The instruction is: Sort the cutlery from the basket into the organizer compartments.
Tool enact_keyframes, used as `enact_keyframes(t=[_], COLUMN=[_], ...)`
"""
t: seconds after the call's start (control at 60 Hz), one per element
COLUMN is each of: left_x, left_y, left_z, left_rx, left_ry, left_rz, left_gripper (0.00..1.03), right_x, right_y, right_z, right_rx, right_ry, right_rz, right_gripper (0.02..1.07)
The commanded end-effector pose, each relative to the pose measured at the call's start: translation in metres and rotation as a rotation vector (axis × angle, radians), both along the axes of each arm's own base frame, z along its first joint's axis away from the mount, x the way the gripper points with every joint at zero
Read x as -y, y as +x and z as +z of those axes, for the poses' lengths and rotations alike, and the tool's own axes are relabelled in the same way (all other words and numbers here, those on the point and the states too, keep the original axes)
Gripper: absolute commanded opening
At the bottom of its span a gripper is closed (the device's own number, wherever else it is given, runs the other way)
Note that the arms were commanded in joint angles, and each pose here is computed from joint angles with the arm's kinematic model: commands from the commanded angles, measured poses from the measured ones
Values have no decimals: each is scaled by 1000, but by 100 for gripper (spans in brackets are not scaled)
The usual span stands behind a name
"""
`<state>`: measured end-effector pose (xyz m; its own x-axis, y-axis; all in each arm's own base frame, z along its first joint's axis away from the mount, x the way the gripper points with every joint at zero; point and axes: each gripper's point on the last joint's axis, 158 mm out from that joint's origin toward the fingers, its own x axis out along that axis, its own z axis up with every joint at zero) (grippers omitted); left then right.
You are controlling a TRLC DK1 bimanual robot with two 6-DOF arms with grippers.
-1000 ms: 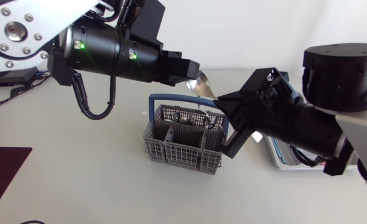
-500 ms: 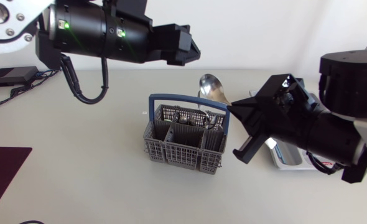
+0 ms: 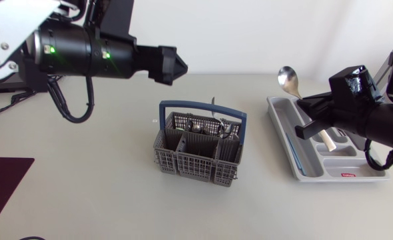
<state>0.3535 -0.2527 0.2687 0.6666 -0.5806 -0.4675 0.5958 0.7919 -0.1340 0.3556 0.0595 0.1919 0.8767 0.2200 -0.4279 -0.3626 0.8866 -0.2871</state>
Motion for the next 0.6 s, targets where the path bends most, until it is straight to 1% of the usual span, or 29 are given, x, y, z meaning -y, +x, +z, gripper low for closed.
enact_keyframes(t=[0.0,0.067,0.233,0.417,0.583], left_x=[6,12,28,44,56], left_y=[-17,-28,-52,-67,-70], left_z=[-26,-41,-68,-90,-96], left_rx=[0,3,0,21,63], left_ry=[81,128,175,184,165], left_rz=[-59,-93,-176,-241,-267], left_gripper=[98,98,97,96,96], right_x=[25,44,81,116,141], right_y=[19,30,58,86,108], right_z=[-6,-14,-40,-67,-91], right_rx=[-25,-48,-98,-147,-193], right_ry=[40,57,81,113,137], right_rz=[-76,-120,-210,-289,-340], right_gripper=[10,10,10,10,10])
